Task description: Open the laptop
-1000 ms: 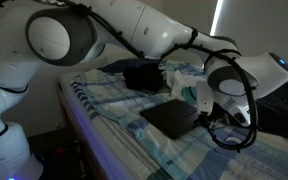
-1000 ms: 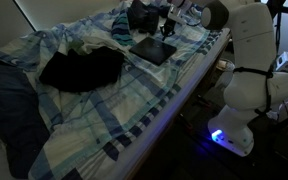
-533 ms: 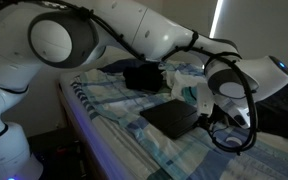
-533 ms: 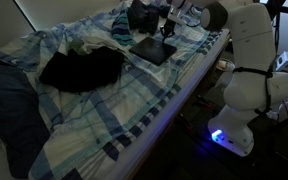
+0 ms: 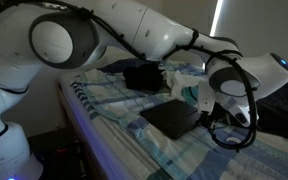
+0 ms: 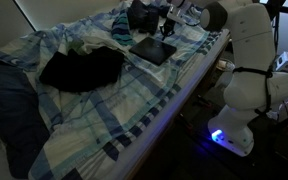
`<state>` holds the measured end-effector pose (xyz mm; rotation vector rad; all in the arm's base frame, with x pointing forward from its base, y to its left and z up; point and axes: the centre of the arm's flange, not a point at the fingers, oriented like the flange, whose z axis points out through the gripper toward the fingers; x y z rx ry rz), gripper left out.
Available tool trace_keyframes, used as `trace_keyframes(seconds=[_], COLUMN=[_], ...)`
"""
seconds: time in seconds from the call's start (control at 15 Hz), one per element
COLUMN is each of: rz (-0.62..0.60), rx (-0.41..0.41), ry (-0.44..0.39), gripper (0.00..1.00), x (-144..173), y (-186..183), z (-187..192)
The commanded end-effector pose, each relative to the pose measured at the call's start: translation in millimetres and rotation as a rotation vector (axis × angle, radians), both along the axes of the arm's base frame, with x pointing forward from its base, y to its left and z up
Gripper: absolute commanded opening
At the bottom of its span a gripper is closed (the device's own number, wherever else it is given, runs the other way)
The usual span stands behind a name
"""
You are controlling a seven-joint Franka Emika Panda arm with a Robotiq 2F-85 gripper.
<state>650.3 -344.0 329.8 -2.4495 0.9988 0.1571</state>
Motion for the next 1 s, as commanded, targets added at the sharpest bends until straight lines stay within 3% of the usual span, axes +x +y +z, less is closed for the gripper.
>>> trace_keyframes(seconds=[0.0,0.4,0.93], rz=[-0.032,-0.058,-0.098], rx=[-0.004,-0.043,-0.154], ry=[0.005,0.001,0.017], gripper=[0.00,0.00,0.00], x=[9,11,18], y=[0,4,19], z=[7,11,8])
